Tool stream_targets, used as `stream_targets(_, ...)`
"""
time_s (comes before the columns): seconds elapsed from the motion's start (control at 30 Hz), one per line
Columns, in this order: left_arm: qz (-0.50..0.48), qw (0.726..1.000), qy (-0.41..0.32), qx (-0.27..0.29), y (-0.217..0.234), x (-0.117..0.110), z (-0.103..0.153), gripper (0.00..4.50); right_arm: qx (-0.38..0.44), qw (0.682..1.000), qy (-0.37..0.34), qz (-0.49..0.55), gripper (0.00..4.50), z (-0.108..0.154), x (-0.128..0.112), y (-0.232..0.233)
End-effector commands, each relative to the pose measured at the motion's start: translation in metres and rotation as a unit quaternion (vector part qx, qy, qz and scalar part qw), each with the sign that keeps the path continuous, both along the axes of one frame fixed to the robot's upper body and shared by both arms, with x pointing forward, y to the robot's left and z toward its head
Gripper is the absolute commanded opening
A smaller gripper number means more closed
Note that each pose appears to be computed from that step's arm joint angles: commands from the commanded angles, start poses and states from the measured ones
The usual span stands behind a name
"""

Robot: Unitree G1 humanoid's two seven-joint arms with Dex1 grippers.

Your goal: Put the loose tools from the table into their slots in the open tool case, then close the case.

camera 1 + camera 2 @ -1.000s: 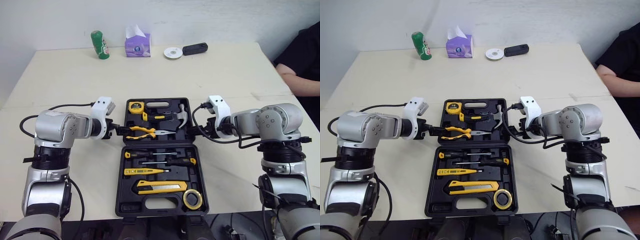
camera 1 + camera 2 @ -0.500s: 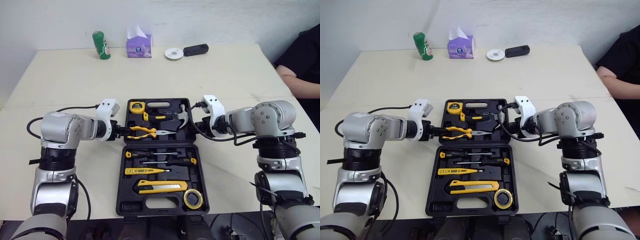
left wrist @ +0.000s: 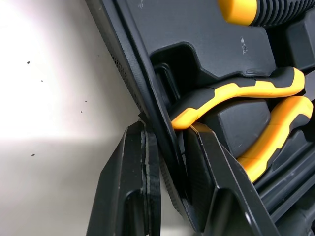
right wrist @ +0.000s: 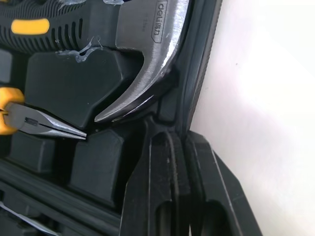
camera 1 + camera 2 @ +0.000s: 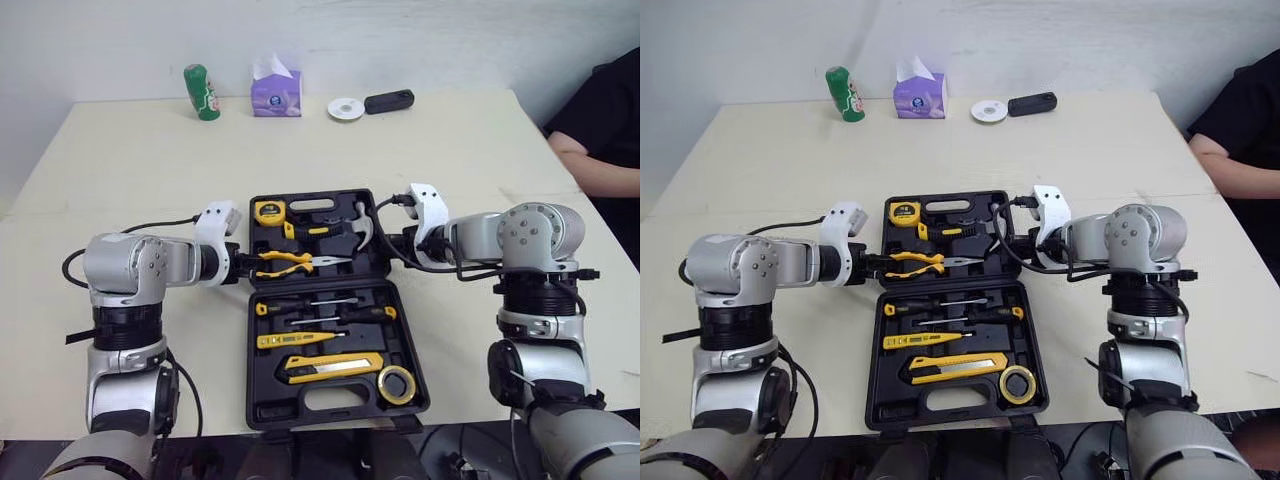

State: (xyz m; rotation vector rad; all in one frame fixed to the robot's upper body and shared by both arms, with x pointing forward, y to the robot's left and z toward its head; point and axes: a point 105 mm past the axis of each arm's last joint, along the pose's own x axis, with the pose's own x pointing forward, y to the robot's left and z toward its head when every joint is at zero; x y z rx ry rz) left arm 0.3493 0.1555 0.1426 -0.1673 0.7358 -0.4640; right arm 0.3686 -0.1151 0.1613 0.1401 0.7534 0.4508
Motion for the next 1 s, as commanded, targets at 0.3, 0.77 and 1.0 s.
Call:
stream_targets(0.3, 0.057, 0.954, -0.291, -0.033, 0.012, 0.042, 0.077, 0.35, 0.007, 0.950, -0.312, -0.016, 0.00, 0.069, 0.020, -0.003)
stream_targets(0.77, -0.034, 0.796, -0.563, 0.220, 0.035, 0.020, 0.063, 0.35, -0.196, 0.787, -0.584, -0.009, 0.00, 0.057, 0.010, -0.048)
stream_targets(1.0, -0.030, 0.759, -0.589, 0.275, 0.053, 0.005, 0.041, 0.35, -0.362, 0.663, -0.649, 0.092, 0.00, 0.006, -0.010, -0.063)
